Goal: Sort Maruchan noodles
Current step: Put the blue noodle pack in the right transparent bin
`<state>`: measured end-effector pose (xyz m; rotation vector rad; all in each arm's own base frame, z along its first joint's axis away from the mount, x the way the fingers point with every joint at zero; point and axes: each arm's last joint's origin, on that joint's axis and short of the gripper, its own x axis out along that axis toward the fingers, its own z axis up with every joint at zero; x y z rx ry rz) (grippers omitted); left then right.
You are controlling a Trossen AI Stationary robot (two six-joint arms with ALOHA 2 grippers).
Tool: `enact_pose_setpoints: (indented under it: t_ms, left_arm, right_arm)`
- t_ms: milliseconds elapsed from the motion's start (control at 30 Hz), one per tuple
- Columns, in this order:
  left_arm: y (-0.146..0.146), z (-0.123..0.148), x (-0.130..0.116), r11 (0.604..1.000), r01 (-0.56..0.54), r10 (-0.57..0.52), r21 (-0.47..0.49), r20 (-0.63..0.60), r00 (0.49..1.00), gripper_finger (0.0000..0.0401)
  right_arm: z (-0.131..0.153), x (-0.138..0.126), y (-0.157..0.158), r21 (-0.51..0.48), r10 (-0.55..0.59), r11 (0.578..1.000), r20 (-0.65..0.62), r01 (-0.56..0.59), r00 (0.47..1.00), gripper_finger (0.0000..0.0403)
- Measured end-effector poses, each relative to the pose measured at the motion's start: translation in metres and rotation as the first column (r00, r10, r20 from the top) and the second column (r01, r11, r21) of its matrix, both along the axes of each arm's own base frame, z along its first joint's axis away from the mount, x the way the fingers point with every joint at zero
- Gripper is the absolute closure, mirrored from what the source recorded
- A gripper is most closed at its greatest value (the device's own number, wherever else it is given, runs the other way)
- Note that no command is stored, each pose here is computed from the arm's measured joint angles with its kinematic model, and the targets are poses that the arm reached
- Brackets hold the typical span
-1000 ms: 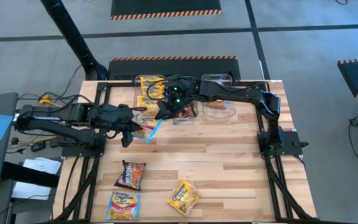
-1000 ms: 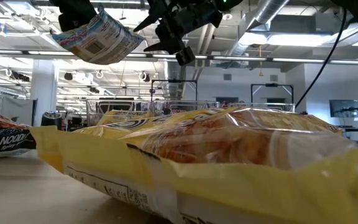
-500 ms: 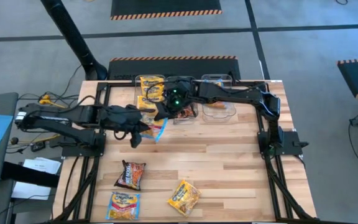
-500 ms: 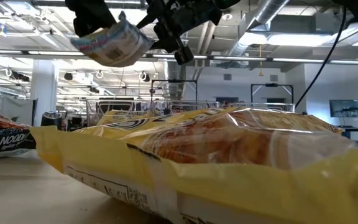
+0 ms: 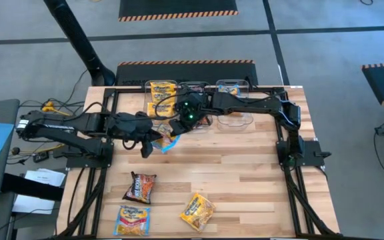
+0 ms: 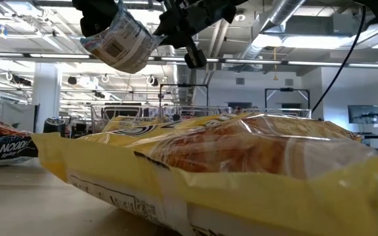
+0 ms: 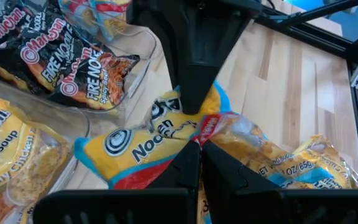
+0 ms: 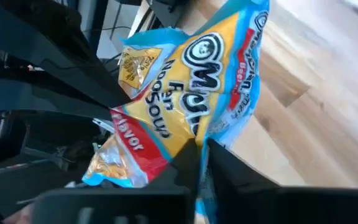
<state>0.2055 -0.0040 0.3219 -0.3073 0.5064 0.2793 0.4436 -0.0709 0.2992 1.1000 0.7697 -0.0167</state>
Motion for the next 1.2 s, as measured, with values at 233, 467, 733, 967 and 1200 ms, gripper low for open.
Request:
enact_pose_setpoints:
  t_ms: [233, 467, 733, 967, 1200]
  left_arm:
    - [0.001, 0.000, 0.000, 0.999, -0.020, 0.020, -0.028, 0.005, 1.000, 0.0401]
    - [0.006, 0.000, 0.001, 0.990, 0.051, -0.051, -0.131, 0.010, 0.999, 0.0380]
    - [0.012, 0.000, 0.001, 0.981, 0.099, -0.098, -0.170, 0.013, 0.995, 0.0305]
    - [0.014, 0.001, -0.002, 0.950, 0.163, -0.160, -0.266, 0.033, 0.987, 0.0283]
    - [0.017, 0.013, -0.016, 0.951, 0.164, -0.142, -0.261, 0.099, 0.985, 0.0289]
  right_arm:
    - [0.000, 0.000, 0.000, -0.044, 0.023, 0.999, 0.015, -0.022, 1.000, 0.0392]
    - [0.000, 0.000, 0.000, -0.061, 0.034, 0.998, 0.022, -0.033, 0.999, 0.0398]
    - [0.000, 0.000, 0.000, -0.079, 0.047, 0.996, 0.028, -0.045, 0.998, 0.0398]
    - [0.007, -0.011, -0.005, -0.124, 0.072, 0.990, 0.010, -0.071, 0.997, 0.0398]
    - [0.020, -0.034, -0.014, -0.223, 0.070, 0.971, -0.061, -0.082, 0.996, 0.0398]
